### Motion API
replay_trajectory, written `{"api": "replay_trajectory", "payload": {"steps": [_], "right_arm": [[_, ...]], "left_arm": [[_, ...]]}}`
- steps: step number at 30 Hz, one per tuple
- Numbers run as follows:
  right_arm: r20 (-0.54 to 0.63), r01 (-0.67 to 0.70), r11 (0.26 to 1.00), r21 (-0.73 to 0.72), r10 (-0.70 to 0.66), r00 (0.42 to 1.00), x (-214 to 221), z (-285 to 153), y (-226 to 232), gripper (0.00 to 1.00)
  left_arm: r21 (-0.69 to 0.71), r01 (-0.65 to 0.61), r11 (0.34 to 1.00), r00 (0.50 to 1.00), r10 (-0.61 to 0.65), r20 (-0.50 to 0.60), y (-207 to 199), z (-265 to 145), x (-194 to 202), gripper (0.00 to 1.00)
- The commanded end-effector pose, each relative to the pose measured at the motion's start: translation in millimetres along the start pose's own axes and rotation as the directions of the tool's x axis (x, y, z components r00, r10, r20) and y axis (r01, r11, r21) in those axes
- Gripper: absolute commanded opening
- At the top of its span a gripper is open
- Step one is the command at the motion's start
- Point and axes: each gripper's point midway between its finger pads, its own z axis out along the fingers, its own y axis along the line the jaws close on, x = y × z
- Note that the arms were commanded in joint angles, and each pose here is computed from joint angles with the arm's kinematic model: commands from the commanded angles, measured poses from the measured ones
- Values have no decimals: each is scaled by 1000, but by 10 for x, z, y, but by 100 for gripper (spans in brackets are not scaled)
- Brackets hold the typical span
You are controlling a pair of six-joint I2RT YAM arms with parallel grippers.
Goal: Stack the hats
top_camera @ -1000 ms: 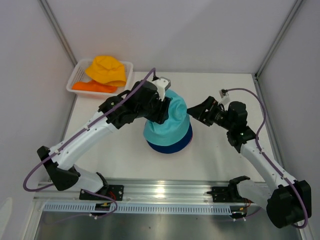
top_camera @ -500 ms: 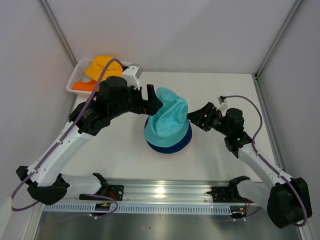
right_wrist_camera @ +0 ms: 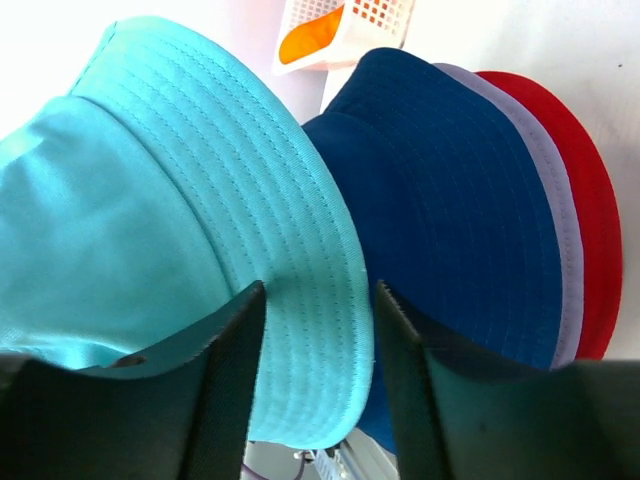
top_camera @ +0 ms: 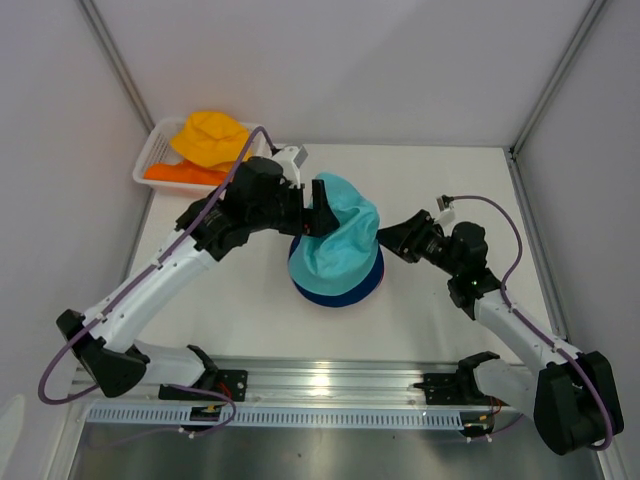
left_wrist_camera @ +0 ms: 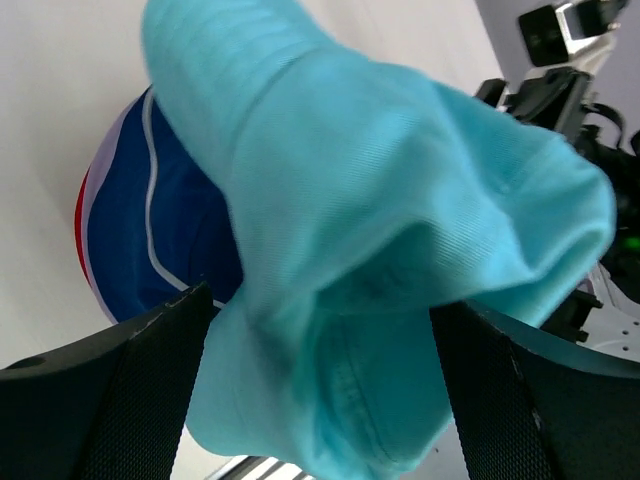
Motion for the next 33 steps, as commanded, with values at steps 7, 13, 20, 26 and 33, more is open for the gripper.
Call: {"api": "replay_trajectory", "payload": {"steps": [7, 13, 20, 26, 33], "right_arm": [[24, 6, 998, -66, -5, 1000, -36, 0, 128, 32], [18, 7, 997, -81, -5, 1000, -30, -27, 189, 0], [40, -8, 1000, 3, 8, 999, -58, -85, 80, 0], [59, -9, 999, 51, 6, 998, -108, -119, 26, 0], [59, -14, 996, 89, 9, 998, -116, -108, -40, 0]], "left_arm": [[33, 109, 994, 992, -110, 56, 74, 20, -121, 90], [-65, 128, 990, 991, -125, 52, 277, 90, -66, 88], [-74, 193, 978, 964, -175, 200, 464, -349, -362, 97], [-89, 244, 966, 921, -202, 332, 759, -835, -558, 100], [-43, 391, 920, 880, -359, 310, 1071, -738, -111, 100]]}}
